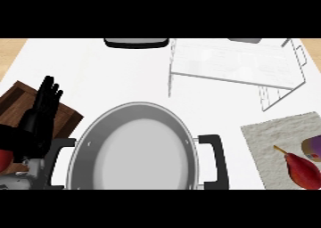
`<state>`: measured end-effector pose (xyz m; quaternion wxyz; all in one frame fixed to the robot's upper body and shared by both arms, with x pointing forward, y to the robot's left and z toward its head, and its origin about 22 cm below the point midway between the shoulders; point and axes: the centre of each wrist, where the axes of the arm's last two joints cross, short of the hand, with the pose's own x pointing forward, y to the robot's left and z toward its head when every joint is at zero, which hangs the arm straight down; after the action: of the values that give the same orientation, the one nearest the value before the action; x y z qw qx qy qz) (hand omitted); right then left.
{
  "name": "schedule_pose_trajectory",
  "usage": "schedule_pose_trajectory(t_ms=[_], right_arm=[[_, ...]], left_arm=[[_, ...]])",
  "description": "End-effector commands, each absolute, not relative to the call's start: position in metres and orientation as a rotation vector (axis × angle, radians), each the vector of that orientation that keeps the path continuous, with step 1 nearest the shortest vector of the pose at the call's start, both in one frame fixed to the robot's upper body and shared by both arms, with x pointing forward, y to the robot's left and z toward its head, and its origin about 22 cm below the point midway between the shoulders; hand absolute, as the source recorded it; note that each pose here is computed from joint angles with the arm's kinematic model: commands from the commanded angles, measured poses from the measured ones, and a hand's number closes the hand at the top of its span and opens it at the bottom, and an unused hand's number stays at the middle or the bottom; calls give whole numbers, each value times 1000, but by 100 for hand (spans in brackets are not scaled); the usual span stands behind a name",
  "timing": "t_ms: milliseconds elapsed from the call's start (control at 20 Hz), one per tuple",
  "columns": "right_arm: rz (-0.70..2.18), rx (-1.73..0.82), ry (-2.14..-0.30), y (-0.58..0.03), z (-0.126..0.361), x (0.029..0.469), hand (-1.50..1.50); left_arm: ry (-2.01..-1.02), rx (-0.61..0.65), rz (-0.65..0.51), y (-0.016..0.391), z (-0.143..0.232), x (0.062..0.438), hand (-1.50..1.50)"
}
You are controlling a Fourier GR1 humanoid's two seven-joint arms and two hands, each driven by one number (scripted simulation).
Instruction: Pick the can from the placemat and place it in the tiered shelf
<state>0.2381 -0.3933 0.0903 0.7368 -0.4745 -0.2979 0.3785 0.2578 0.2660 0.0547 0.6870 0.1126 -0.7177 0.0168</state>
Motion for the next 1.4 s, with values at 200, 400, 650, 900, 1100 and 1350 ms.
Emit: schedule_pose_trajectory(t_ms=[200,400,650,900,1100,1350], right_arm=[[838,-1028,-691,-405,72,224,-150],[828,-1026,-721,-420,57,238,-150],[817,-997,-682,-395,43,243,-150],[897,-944,-611,-406,23,249,150],[971,-1033,-697,-411,12,249,150],[994,-1086,-765,-360,12,248,150]], left_arm=[[-1606,264,31,274,43,251,0],[-1605,231,44,269,47,248,0],[-1604,244,32,283,69,251,0],[-1590,232,24,260,50,251,0],[-1610,249,24,256,49,258,0],[-1592,239,47,265,46,248,0]])
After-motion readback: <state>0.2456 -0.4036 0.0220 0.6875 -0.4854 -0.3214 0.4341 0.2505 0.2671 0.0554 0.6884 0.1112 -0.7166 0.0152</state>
